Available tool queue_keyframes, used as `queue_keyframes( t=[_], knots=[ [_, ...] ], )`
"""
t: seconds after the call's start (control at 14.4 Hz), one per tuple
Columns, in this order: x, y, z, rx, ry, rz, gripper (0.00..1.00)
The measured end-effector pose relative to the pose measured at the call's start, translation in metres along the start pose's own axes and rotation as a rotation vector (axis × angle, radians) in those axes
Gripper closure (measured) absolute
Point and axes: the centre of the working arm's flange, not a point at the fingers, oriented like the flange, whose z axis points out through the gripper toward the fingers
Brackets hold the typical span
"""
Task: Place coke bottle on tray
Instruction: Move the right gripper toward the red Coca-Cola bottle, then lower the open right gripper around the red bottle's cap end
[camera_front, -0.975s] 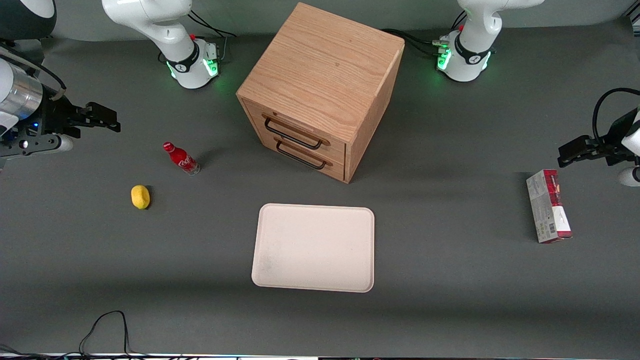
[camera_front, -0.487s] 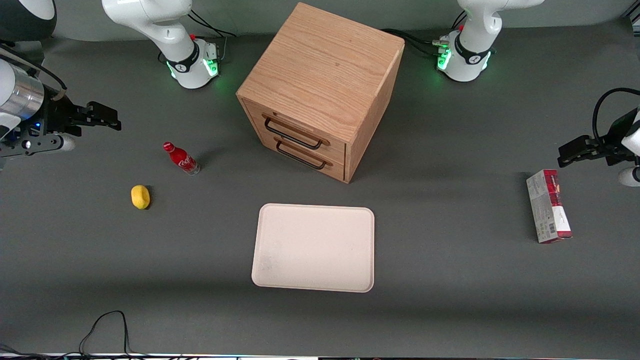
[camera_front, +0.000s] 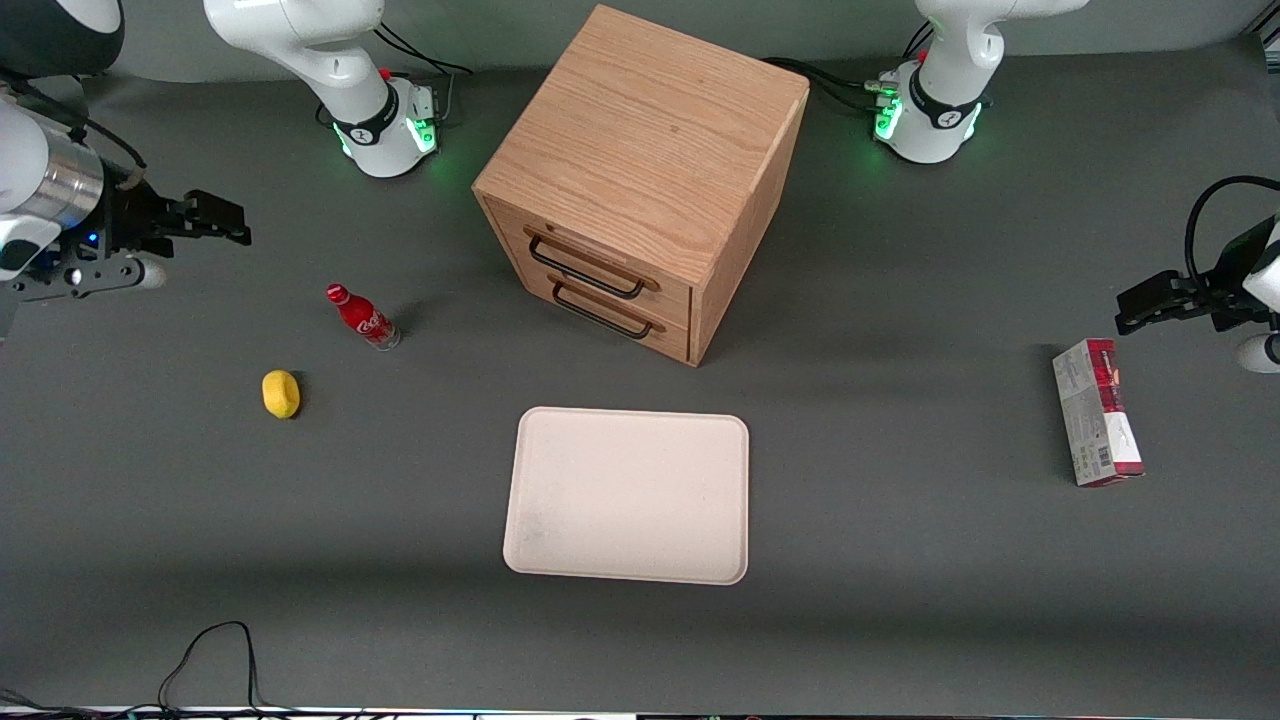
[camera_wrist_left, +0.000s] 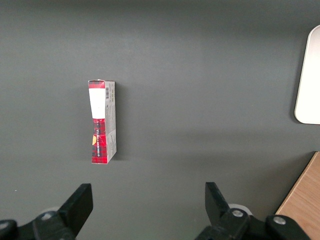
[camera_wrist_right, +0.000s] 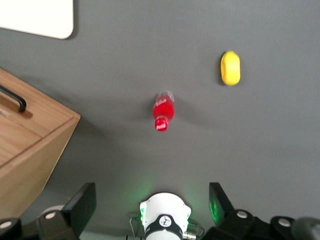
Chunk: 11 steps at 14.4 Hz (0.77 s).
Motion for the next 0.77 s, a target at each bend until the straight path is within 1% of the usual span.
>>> queue_keyframes(
  t=[0.21, 0.35, 0.56, 0.77],
  knots=[
    [-0.040, 0.000, 0.018, 0.008, 0.017, -0.005, 0.00],
    [-0.054, -0.001, 0.025, 0.011, 0.029, -0.009, 0.00],
    [-0.056, -0.001, 0.030, 0.011, 0.032, -0.009, 0.00],
    [-0.050, -0.001, 0.044, 0.011, 0.041, -0.008, 0.00]
  ],
)
